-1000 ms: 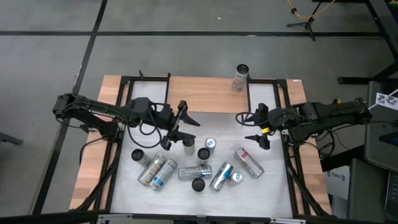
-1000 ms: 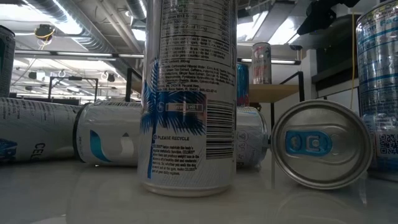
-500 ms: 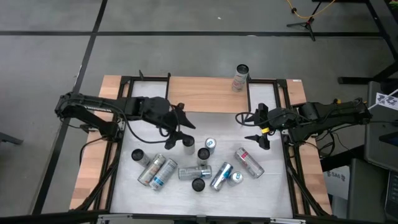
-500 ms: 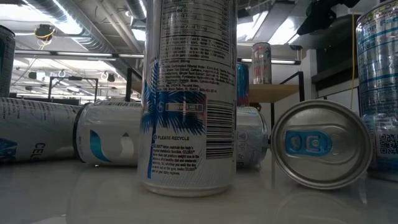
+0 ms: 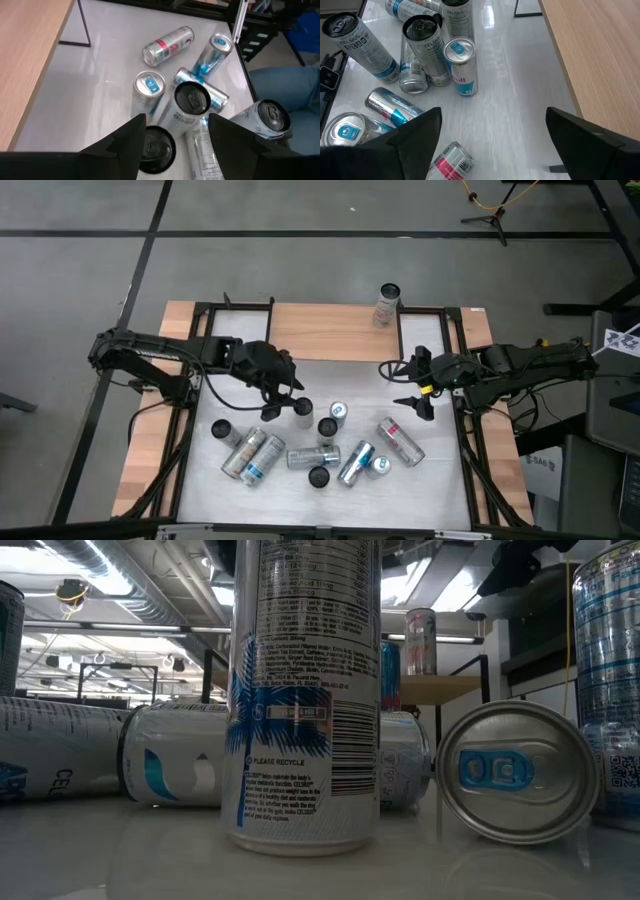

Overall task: Sort soda cans
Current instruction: Put the top white yellow soda can on the shelf

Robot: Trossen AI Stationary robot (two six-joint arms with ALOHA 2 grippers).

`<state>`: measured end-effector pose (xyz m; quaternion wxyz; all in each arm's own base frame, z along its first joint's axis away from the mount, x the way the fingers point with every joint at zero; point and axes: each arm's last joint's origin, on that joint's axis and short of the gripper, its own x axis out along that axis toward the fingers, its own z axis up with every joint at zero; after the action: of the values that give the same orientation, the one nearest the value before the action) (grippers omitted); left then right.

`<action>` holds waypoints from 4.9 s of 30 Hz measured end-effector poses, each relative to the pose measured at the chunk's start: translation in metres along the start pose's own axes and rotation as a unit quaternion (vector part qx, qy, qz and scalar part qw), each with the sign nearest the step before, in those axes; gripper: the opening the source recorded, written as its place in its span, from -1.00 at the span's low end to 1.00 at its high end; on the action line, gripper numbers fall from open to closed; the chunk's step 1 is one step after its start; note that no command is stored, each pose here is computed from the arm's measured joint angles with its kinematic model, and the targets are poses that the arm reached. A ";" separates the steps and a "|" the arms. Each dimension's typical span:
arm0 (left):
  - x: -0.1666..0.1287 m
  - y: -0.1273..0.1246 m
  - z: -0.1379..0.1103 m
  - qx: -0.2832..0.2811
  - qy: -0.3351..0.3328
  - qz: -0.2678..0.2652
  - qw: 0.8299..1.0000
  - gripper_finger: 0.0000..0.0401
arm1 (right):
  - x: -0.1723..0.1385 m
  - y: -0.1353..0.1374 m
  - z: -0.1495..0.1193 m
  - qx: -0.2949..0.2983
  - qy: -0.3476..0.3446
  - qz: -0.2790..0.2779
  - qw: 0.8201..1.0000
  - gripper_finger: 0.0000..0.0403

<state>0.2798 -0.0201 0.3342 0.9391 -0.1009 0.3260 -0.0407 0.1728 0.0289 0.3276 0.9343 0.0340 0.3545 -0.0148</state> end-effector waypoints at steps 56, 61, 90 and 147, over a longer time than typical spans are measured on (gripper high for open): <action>0.060 0.003 -0.024 0.060 0.116 0.057 0.990 0.71 | 0.000 0.000 0.000 0.000 0.000 0.000 1.000 0.74; 0.061 -0.001 -0.028 0.067 0.123 0.053 0.989 0.71 | 0.000 0.000 0.000 0.000 0.000 0.000 1.000 0.74; 0.074 0.002 -0.049 0.064 0.124 0.070 0.988 0.71 | 0.000 0.000 0.000 0.000 0.000 0.000 1.000 0.74; 0.035 0.009 -0.018 -0.023 0.013 0.116 0.993 0.22 | 0.000 0.000 -0.001 0.000 0.003 -0.001 1.000 0.74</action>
<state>0.2965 -0.0193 0.2974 0.9305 -0.0830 0.3487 0.0750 0.1723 0.0288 0.3272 0.9332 0.0336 0.3575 -0.0154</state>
